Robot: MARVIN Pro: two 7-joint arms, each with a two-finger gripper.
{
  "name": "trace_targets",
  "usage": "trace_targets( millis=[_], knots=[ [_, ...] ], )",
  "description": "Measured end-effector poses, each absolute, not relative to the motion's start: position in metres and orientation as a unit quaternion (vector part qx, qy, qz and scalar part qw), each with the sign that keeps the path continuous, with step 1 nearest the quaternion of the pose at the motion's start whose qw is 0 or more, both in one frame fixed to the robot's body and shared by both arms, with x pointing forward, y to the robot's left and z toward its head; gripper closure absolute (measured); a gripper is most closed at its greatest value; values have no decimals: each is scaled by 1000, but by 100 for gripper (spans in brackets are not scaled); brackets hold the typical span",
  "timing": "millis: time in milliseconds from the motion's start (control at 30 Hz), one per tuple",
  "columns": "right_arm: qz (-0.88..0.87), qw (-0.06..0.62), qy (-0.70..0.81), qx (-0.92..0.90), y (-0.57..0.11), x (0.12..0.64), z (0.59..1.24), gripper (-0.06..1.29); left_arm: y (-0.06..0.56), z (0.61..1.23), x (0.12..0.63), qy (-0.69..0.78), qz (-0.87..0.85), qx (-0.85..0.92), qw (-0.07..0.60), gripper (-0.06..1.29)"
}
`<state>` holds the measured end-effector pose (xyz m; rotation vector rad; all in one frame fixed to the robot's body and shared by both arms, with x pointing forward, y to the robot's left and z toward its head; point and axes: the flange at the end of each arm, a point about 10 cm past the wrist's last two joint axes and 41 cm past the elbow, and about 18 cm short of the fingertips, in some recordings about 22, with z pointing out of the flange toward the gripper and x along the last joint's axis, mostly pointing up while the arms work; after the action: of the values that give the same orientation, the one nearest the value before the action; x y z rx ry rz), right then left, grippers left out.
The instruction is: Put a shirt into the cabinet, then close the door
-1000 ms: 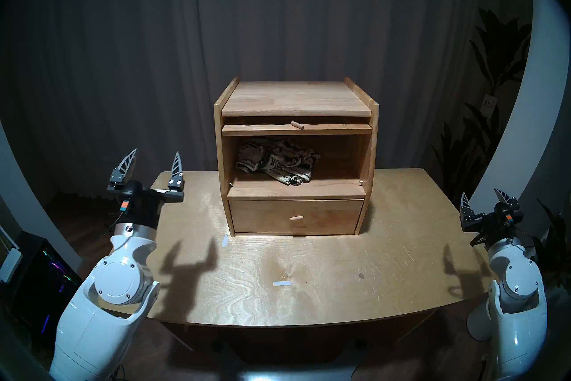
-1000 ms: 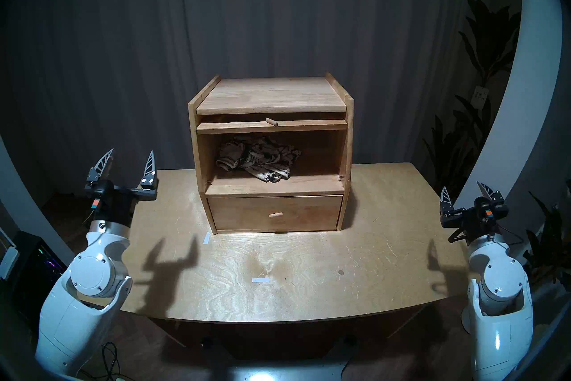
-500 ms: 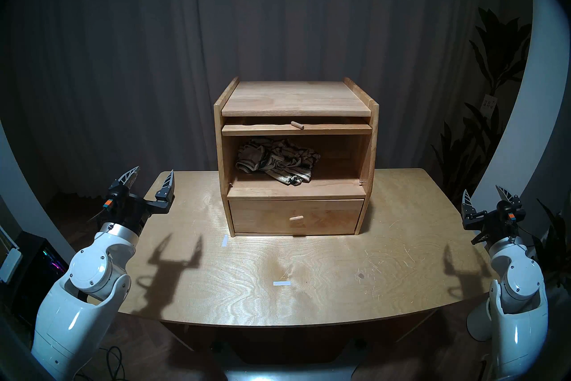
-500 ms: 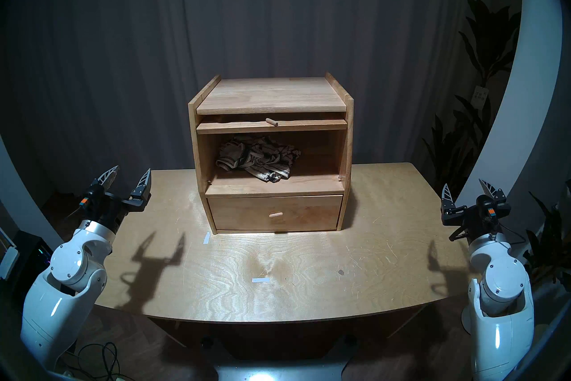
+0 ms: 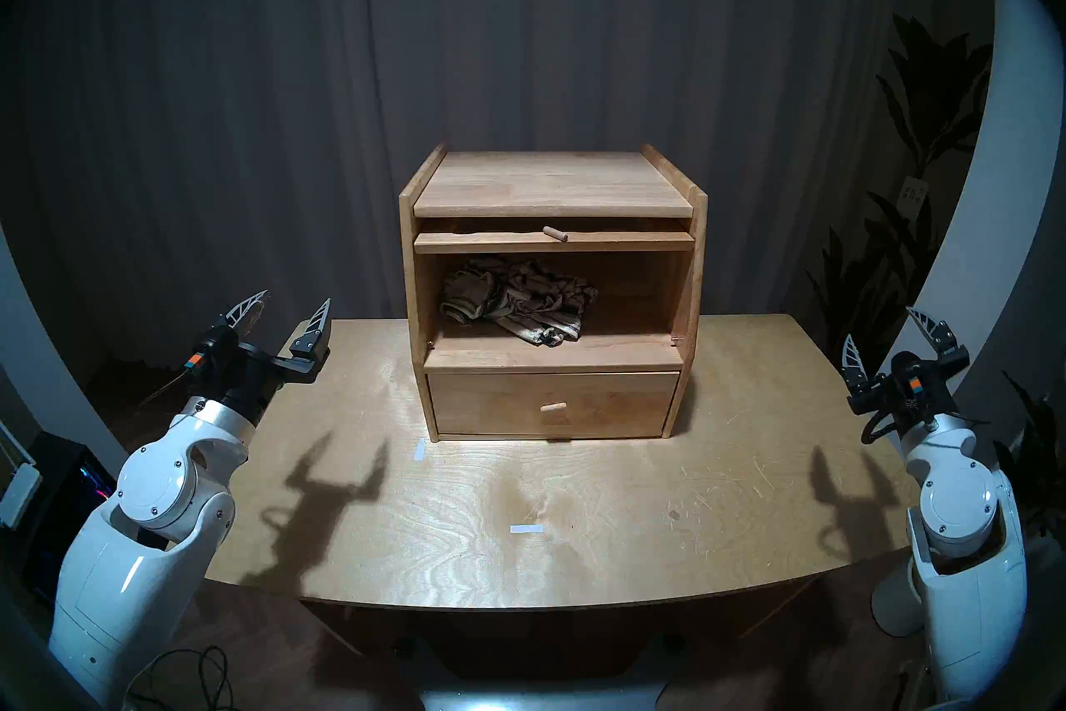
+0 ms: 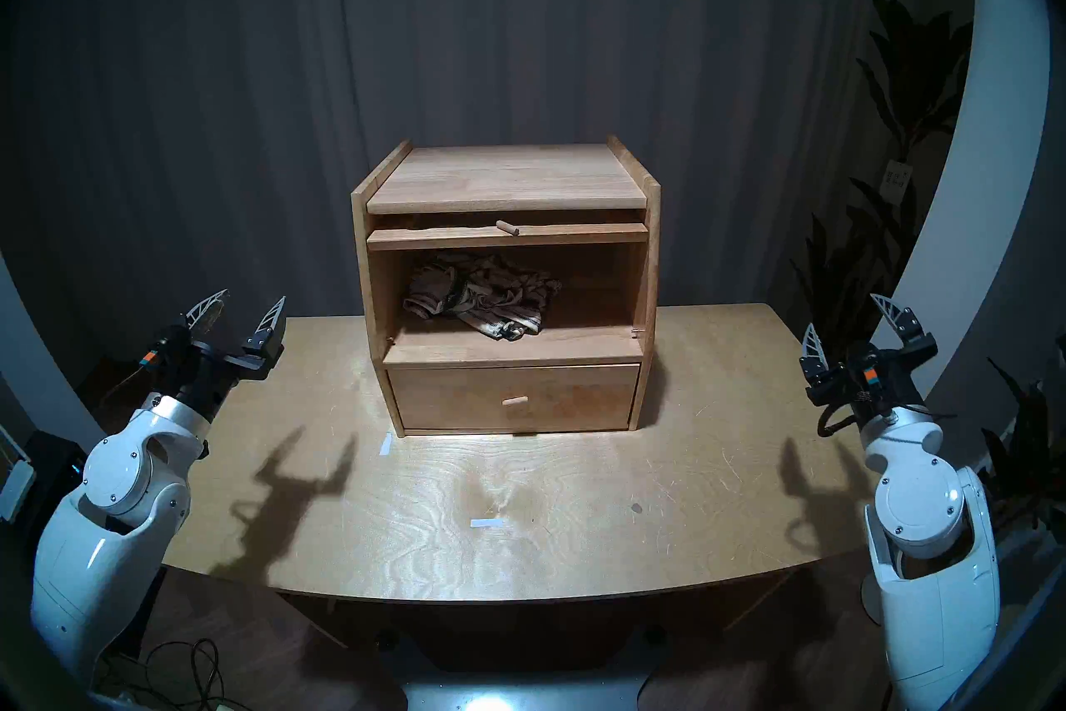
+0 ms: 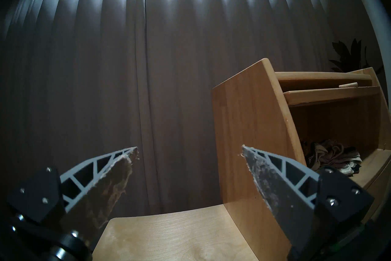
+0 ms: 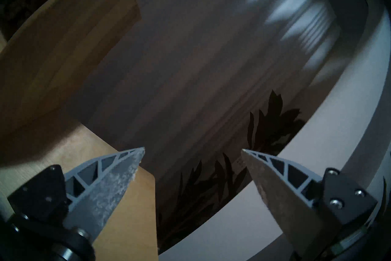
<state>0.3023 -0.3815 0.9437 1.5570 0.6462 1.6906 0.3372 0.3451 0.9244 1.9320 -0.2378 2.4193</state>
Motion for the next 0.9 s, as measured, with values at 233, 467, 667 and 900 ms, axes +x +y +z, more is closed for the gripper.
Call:
trace_targets(
  millis=[233,467,667,900],
  knots=[
    [652,380,342,560,-347,319,961,2,345,926,338,-79,779,621,26,0],
    [645,381,407,522,-315,331,977,2,346,929,339,-83,779,620,36,0],
    [618,386,478,490,-277,332,983,2,347,931,339,-86,779,620,45,0],
    [592,395,524,469,-238,329,990,2,348,933,339,-90,778,619,57,0]
  ],
)
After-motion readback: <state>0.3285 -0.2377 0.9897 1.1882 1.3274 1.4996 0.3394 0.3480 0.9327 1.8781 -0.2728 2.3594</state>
